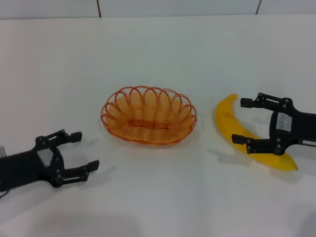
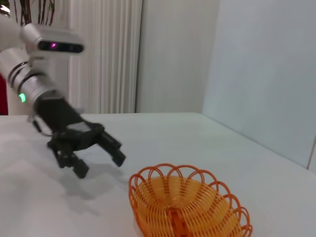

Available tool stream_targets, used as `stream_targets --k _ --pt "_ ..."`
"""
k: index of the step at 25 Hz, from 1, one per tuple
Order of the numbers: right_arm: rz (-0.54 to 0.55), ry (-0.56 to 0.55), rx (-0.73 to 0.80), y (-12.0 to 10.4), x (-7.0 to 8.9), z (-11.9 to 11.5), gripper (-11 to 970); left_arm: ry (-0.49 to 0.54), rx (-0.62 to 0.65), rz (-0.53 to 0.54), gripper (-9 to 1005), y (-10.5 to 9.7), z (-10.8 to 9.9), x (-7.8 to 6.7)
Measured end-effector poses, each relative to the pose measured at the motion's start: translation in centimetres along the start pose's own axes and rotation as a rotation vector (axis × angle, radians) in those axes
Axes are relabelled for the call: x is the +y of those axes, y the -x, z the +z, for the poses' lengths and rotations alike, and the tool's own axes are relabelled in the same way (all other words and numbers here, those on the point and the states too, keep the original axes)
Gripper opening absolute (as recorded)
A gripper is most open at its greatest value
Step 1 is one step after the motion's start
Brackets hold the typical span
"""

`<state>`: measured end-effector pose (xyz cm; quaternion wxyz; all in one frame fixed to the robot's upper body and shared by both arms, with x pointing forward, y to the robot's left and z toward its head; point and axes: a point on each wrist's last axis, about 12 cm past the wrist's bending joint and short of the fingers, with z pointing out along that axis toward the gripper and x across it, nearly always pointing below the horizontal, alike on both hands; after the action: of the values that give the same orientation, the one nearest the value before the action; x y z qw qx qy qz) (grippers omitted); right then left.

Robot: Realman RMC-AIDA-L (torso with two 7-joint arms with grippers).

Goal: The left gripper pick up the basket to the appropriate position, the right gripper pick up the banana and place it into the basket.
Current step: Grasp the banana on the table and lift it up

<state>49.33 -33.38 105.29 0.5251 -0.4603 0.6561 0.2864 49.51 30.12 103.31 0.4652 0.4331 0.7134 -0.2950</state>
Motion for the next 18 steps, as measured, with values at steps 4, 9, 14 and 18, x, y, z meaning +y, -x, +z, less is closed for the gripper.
stream_targets --k 4,9,14,18 --pt "0.005 -0.006 0.007 -0.19 0.08 -0.16 835 0.034 -0.045 0.003 890 -0.39 -0.49 -0.36" --pt "0.015 -0.006 0.026 -0.44 0.17 -0.33 833 0.045 -0.057 0.006 890 -0.31 -0.58 -0.28" --pt "0.04 -0.011 0.033 -0.56 0.19 -0.59 832 0.046 -0.062 0.008 890 -0.22 -0.54 -0.23" --pt "0.068 -0.027 0.05 -0.82 0.08 -1.02 831 0.047 -0.073 0.006 890 -0.15 -0.57 -0.28"
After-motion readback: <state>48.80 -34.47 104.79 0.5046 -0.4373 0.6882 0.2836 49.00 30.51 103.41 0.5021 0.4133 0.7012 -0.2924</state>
